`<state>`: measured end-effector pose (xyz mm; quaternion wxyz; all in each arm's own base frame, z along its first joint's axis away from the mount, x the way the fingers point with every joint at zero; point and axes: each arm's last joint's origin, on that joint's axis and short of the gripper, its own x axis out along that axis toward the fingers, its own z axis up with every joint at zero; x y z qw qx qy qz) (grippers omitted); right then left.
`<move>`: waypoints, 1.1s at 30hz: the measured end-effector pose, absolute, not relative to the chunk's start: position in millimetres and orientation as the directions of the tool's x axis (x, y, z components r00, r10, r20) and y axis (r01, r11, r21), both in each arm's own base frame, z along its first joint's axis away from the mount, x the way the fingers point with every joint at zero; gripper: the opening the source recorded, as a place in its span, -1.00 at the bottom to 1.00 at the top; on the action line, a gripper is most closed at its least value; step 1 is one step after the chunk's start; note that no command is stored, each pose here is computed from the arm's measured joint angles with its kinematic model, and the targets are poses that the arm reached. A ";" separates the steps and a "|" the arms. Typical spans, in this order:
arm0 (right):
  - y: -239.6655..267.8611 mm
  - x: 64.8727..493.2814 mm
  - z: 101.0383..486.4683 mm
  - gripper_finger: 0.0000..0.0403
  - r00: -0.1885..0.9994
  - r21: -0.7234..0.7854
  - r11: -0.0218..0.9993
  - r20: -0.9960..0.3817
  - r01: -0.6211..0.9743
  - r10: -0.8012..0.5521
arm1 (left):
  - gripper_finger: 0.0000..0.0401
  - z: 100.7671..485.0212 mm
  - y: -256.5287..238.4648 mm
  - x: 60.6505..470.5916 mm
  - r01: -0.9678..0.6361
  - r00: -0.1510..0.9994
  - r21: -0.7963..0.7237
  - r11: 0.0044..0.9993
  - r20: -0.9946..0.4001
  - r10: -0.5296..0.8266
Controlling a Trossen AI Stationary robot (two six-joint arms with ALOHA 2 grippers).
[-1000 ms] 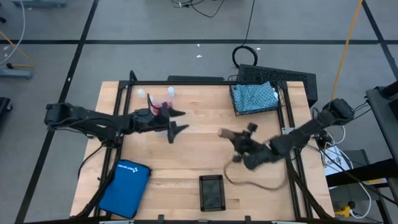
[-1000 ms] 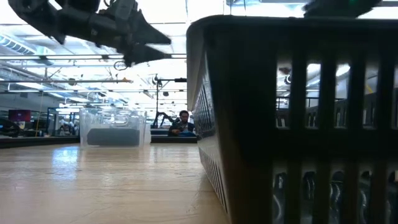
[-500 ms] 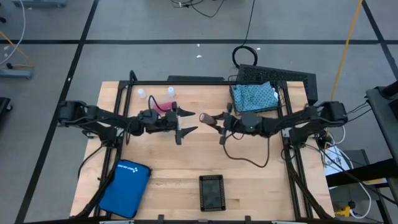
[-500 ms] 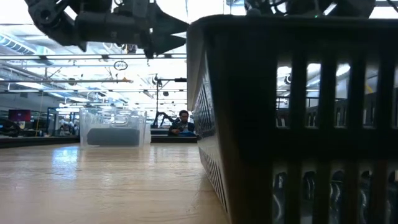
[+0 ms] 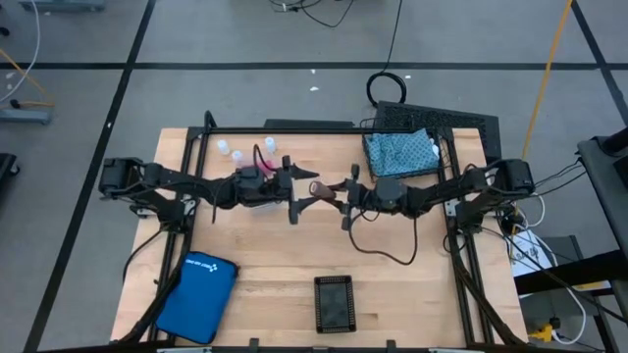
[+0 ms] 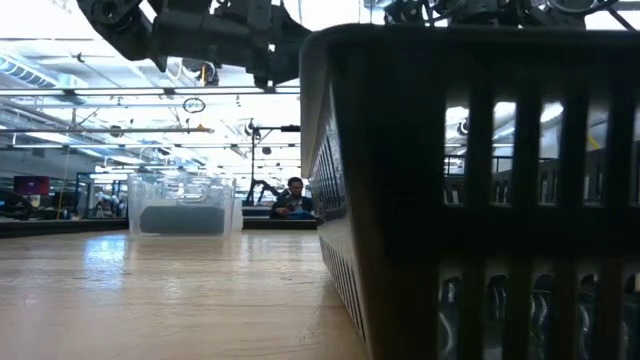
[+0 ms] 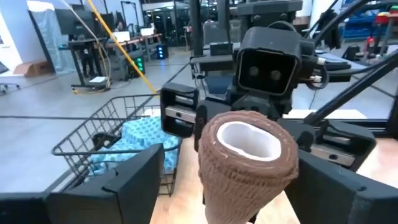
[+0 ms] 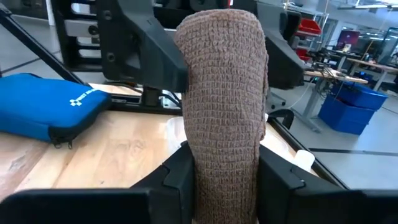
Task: Pick & Place Medicine items
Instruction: Put the brown bandage into the transparent bin
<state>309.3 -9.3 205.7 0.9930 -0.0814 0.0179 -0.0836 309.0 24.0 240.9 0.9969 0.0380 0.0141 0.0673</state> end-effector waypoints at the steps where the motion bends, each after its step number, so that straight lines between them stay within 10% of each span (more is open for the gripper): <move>1: -8.2 309.3 205.6 -0.47 0.986 -0.165 0.973 -0.022 0.160 -0.165 | 0.49 240.9 24.0 309.0 -0.132 0.991 0.075 0.988 -0.023 0.134; 15: -5.9 308.8 211.9 -0.29 0.988 -0.041 0.987 0.005 0.155 -0.155 | -0.72 257.3 21.7 297.5 -0.118 0.993 0.081 0.990 -0.007 0.119; 33: -7.4 289.5 232.8 -0.20 0.985 -0.055 0.986 -0.052 0.159 -0.162 | -0.73 260.1 37.6 203.8 -0.522 0.671 0.171 0.836 -0.523 0.526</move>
